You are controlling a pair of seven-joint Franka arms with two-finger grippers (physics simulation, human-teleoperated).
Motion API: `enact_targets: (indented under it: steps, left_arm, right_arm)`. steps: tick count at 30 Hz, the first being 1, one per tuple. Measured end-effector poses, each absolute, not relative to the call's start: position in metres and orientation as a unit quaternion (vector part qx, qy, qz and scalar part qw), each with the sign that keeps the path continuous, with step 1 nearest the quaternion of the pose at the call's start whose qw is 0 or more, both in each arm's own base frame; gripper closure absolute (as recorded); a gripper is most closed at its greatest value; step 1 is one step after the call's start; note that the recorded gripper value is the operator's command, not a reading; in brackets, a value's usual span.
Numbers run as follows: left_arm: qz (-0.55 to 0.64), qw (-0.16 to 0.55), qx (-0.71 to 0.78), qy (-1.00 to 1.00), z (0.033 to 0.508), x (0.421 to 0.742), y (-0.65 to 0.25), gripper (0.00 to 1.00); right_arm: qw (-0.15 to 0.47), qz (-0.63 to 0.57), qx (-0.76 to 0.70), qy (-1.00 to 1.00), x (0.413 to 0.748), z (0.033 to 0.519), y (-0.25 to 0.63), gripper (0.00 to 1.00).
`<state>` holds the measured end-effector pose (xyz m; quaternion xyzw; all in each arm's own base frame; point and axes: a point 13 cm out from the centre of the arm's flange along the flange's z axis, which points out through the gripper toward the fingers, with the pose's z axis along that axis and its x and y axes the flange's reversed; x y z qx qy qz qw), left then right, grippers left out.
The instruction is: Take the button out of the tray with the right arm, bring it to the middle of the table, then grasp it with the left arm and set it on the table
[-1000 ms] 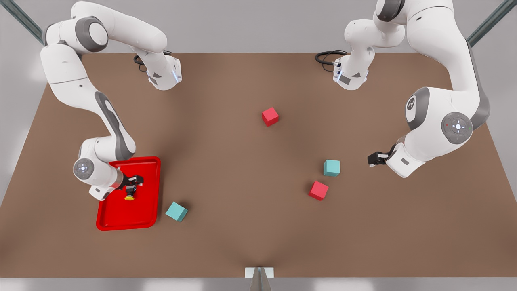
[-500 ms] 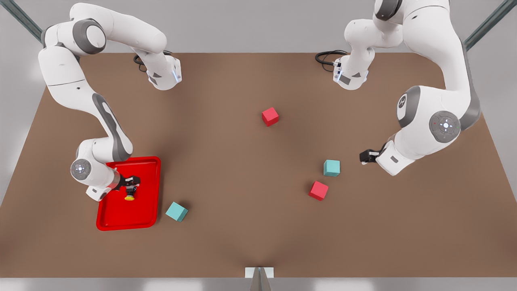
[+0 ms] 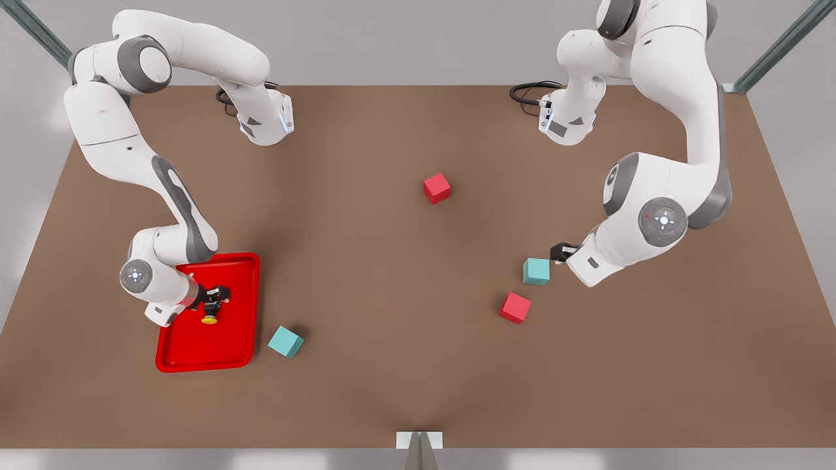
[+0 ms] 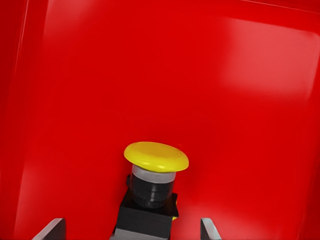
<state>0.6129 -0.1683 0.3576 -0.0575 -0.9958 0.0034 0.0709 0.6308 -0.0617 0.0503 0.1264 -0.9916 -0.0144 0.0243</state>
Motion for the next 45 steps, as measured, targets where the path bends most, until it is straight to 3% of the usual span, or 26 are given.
enact_targets:
  steps: [5,6,8,9,14,17,25,34,41,45]
  left_arm:
    - [0.001,0.063,-0.057,-0.996,0.36,0.615,-0.174,0.0]
    - [0.001,0.061,-0.056,-0.997,0.361,0.616,-0.174,0.0]
    - [0.001,0.058,-0.054,-0.997,0.362,0.618,-0.174,0.0]
    - [0.001,0.057,-0.053,-0.997,0.363,0.618,-0.174,0.0]
    - [0.001,0.054,-0.049,-0.997,0.365,0.619,-0.175,0.0]
    - [0.001,0.054,-0.048,-0.997,0.365,0.619,-0.176,0.0]
    - [0.0,0.052,-0.045,-0.998,0.37,0.616,-0.181,0.0]
    - [0.0,0.05,-0.039,-0.998,0.373,0.617,-0.18,0.0]
    - [0.0,0.049,-0.036,-0.998,0.375,0.617,-0.181,0.0]
    - [-0.001,0.05,-0.033,-0.998,0.374,0.617,-0.179,0.0]
  right_arm:
    - [0.028,-0.016,0.129,-0.991,0.628,0.043,-0.062,0.0]
    - [0.028,-0.015,0.129,-0.991,0.627,0.043,-0.062,0.04]
    - [0.028,-0.015,0.13,-0.991,0.628,0.042,-0.061,0.28]
    - [0.028,-0.016,0.131,-0.991,0.628,0.042,-0.061,0.32]
    - [0.028,-0.015,0.132,-0.991,0.628,0.043,-0.061,0.38]
    - [0.028,-0.015,0.131,-0.991,0.628,0.043,-0.062,0.49]
    - [0.025,-0.014,0.132,-0.991,0.63,0.048,-0.063,0.51]
    - [0.008,-0.013,0.146,-0.989,0.644,0.121,-0.02,0.52]
    - [-0.011,-0.029,0.191,-0.981,0.668,0.2,0.192,0.52]
    - [-0.013,-0.043,0.172,-0.984,0.668,0.206,0.324,0.52]
